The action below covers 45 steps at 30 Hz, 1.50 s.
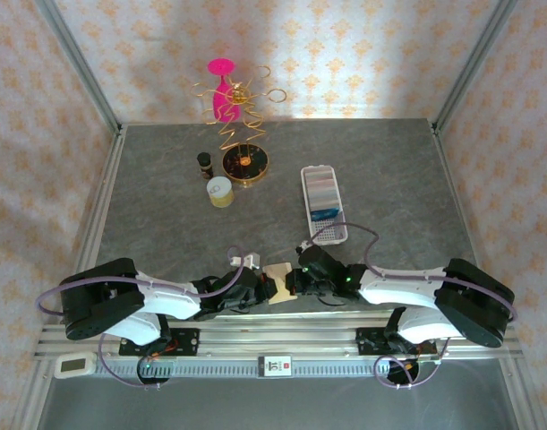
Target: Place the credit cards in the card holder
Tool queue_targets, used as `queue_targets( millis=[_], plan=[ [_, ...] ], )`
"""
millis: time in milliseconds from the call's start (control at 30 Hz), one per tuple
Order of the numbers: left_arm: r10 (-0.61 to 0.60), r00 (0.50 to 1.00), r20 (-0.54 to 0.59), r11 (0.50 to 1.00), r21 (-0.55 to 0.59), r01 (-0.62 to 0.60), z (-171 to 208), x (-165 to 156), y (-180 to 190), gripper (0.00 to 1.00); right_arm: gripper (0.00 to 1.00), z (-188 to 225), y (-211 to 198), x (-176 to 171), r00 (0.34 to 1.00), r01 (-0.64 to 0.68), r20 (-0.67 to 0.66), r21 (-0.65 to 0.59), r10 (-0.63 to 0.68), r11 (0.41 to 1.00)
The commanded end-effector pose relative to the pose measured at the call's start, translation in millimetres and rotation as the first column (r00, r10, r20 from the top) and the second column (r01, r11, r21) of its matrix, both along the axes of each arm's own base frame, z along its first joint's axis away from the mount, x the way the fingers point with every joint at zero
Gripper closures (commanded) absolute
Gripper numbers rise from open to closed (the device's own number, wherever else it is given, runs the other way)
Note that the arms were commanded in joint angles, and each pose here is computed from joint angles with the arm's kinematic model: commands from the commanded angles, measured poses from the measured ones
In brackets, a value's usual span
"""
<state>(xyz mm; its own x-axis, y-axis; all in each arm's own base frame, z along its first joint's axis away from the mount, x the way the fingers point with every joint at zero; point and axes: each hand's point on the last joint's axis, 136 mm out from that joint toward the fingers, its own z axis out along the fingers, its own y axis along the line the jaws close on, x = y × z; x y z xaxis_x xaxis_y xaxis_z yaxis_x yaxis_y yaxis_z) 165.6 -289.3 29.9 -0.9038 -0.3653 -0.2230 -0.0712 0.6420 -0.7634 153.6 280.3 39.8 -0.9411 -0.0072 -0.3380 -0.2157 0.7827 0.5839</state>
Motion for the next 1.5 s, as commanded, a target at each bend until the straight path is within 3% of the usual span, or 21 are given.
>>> queue_targets(
  millis=[0,233,500,567,700,767,800,833,967,1033,1100,1167,1300,1433,1467],
  plan=[
    [-0.010,0.998,-0.058,0.996,0.091,0.015,-27.6,-12.4,15.2,1.00,1.00,-13.6,-5.8,-7.1,0.999,-0.020,-0.031,-0.066,0.018,0.998],
    [-0.011,0.998,-0.058,0.995,0.094,0.016,-28.0,-12.5,15.2,1.00,1.00,-33.2,-17.9,-11.0,0.998,-0.013,-0.070,-0.185,0.000,0.983],
    [0.002,0.999,-0.046,0.994,0.105,0.003,-27.3,-11.0,19.6,1.00,1.00,-59.3,-52.7,-15.3,0.992,0.037,-0.095,-0.383,-0.080,0.923],
    [0.016,0.999,-0.027,0.993,0.114,-0.013,-23.0,-8.2,23.5,1.00,1.00,-54.0,-45.9,-10.9,0.993,0.054,-0.081,-0.351,-0.088,0.935],
    [0.057,0.997,0.058,0.979,0.190,-0.067,-4.8,3.0,41.7,1.00,1.00,-12.3,-8.8,8.7,0.996,0.092,0.003,-0.135,-0.092,0.987],
    [0.084,0.990,0.115,0.961,0.255,-0.112,7.0,11.5,57.0,1.00,0.92,12.2,7.1,18.6,0.994,0.102,0.049,-0.035,-0.100,0.994],
    [0.107,0.983,0.150,0.948,0.281,-0.146,16.1,17.8,66.0,0.98,0.82,24.6,14.1,23.6,0.992,0.105,0.072,0.008,-0.106,0.994],
    [0.122,0.975,0.187,0.935,0.309,-0.176,25.8,23.5,75.5,0.93,0.72,36.8,20.1,28.0,0.989,0.107,0.094,0.046,-0.111,0.993],
    [0.188,0.920,0.345,0.875,0.366,-0.316,72.2,47.2,115.5,0.67,0.59,79.8,20.3,47.8,0.964,0.151,0.209,0.093,-0.168,0.984],
    [0.215,0.869,0.446,0.835,0.378,-0.400,101.8,60.9,140.4,0.46,0.50,104.5,4.7,62.6,0.921,0.223,0.307,0.094,-0.241,0.970],
    [0.244,0.806,0.539,0.790,0.371,-0.488,129.2,71.9,164.4,0.33,0.42,131.2,-18.6,76.7,0.858,0.305,0.401,0.100,-0.319,0.947],
    [0.271,0.733,0.625,0.739,0.353,-0.574,155.0,81.2,187.3,0.01,0.32,155.6,-47.4,90.7,0.779,0.390,0.483,0.129,-0.401,0.912],
    [0.292,0.589,0.754,0.616,0.322,-0.718,192.7,99.7,230.0,0.01,0.15,202.1,-116.5,117.3,0.567,0.512,0.626,0.241,-0.535,0.825],
    [0.413,0.427,0.804,0.398,0.262,-0.879,215.2,104.6,283.5,0.01,0.05,221.6,-189.7,134.8,0.328,0.646,0.746,0.271,-0.580,0.714],
    [0.406,0.403,0.820,0.366,0.257,-0.894,217.2,105.2,289.7,0.01,0.03,223.0,-203.0,137.7,0.289,0.669,0.760,0.274,-0.582,0.691]
  ],
)
